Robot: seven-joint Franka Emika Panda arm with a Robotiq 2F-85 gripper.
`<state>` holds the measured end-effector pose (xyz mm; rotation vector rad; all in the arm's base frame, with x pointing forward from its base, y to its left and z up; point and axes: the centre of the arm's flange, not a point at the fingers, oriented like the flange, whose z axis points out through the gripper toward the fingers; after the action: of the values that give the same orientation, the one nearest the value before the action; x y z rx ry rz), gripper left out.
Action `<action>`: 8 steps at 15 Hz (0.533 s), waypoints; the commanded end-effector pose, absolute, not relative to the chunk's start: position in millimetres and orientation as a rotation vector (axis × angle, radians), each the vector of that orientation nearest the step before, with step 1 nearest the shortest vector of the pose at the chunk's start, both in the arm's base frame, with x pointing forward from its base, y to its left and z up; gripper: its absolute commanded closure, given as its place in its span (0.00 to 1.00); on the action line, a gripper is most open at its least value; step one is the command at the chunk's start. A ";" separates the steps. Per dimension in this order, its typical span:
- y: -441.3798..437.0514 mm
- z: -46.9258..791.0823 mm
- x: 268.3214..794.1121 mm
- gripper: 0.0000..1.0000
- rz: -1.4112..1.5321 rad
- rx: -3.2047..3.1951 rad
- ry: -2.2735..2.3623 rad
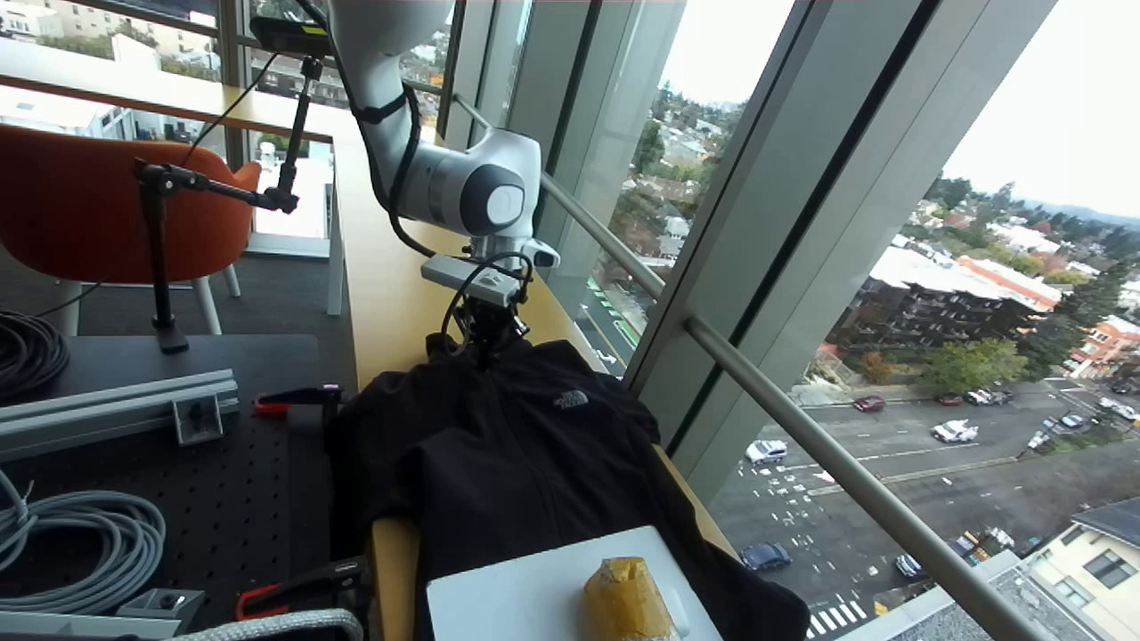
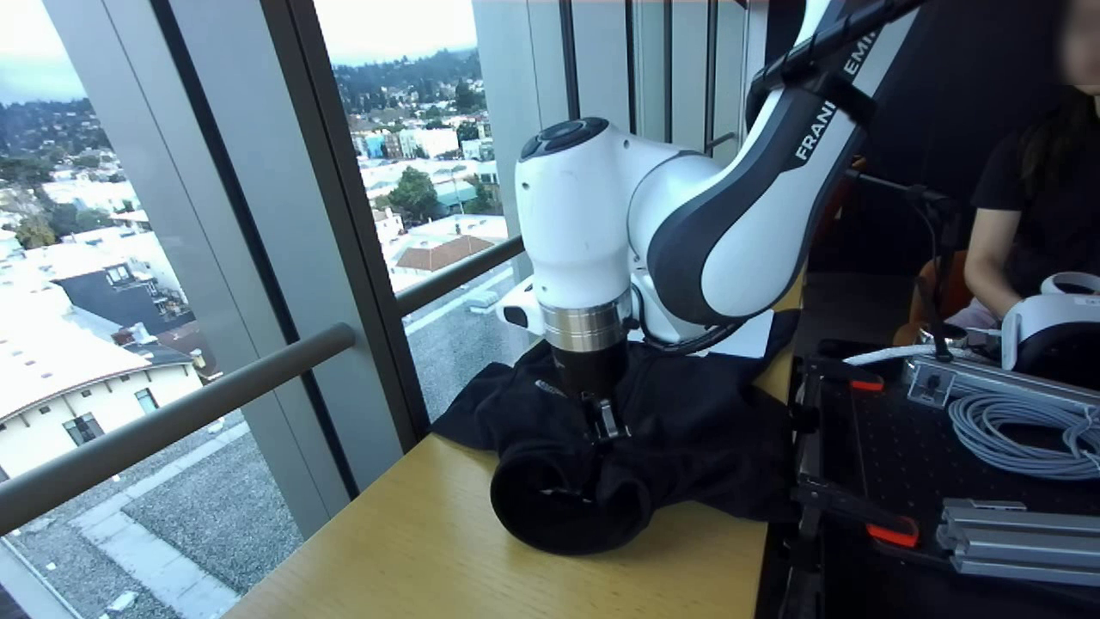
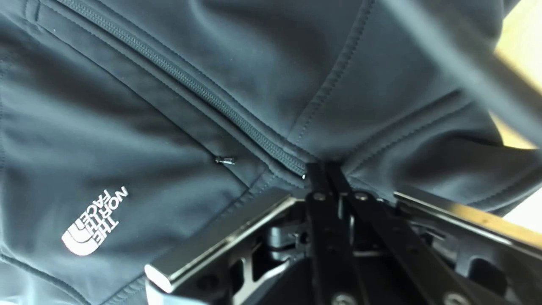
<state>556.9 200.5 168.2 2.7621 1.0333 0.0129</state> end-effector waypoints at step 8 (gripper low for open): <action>217.4 169.8 559.4 0.99 0.066 2.740 1.063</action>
<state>561.9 205.7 174.4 2.7506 1.0504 0.0468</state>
